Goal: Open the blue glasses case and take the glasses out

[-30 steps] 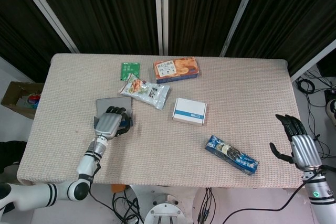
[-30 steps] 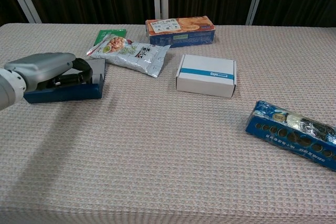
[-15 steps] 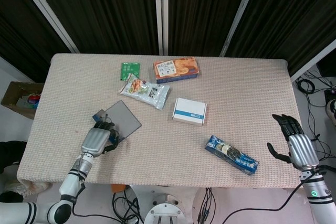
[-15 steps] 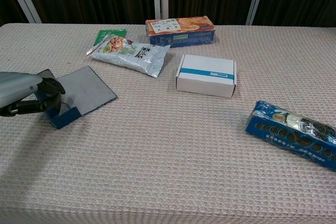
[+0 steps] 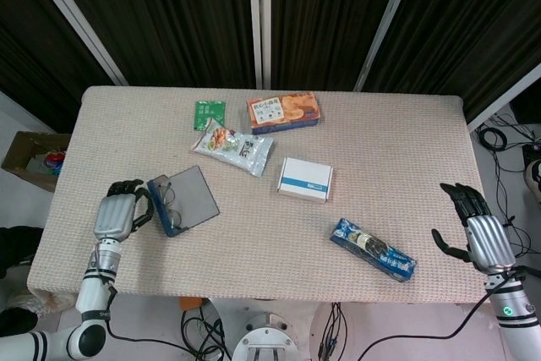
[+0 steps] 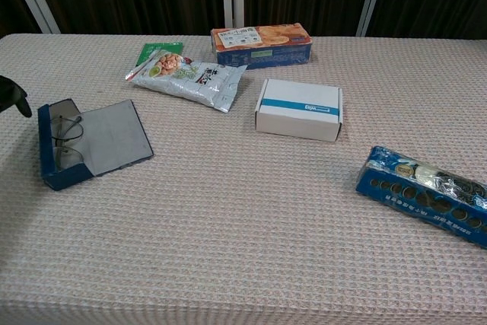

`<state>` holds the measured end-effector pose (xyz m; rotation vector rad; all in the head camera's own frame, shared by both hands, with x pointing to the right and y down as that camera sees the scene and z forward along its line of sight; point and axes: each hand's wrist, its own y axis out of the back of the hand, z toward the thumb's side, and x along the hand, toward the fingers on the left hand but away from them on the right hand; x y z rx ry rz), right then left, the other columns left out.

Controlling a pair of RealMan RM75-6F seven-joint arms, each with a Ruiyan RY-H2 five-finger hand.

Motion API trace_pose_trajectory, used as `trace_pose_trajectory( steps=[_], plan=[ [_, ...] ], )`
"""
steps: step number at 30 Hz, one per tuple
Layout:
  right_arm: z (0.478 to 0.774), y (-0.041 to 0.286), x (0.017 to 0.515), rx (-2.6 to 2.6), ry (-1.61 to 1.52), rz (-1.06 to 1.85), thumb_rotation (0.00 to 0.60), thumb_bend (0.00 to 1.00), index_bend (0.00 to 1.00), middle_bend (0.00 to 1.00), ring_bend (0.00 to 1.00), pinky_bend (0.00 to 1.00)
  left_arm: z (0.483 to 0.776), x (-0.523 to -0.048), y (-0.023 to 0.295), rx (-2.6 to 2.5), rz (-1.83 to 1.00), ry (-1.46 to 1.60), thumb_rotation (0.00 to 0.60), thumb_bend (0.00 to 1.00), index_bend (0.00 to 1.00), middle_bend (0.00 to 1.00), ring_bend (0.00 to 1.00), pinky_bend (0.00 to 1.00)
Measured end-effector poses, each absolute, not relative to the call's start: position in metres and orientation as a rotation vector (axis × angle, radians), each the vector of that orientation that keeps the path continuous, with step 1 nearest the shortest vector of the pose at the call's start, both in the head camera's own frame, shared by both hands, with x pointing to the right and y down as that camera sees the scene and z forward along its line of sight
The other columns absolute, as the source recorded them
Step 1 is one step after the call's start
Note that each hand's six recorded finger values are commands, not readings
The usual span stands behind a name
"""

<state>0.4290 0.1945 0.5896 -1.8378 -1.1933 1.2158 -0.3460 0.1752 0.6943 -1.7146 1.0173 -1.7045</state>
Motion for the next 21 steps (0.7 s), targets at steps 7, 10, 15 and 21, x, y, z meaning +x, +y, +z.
trace_pose_trajectory(
  steps=[7,10,15,21],
  plan=[
    [0.591,0.196,0.432,-1.836,-1.198,1.226,0.600,0.31,0.08,0.13,0.04,0.10,0.719,-0.366,0.171,-1.672,-1.858,1.063,0.000,0.50,0.37,0.16,0.12,0.12],
    [0.589,0.197,0.433,-1.830,-1.200,1.225,0.600,0.31,0.08,0.13,0.04,0.10,0.726,-0.362,0.167,-1.670,-1.892,1.069,0.000,0.50,0.37,0.16,0.12,0.12],
    [0.588,0.197,0.434,-1.825,-1.206,1.230,0.600,0.31,0.08,0.13,0.04,0.10,0.734,-0.339,0.161,-1.787,-1.844,1.075,0.000,0.50,0.38,0.16,0.11,0.12],
    [0.588,0.198,0.433,-1.824,-1.204,1.232,0.600,0.31,0.08,0.13,0.04,0.10,0.734,-0.295,0.145,-1.873,-1.733,1.019,0.000,0.50,0.38,0.16,0.11,0.12]
  ],
)
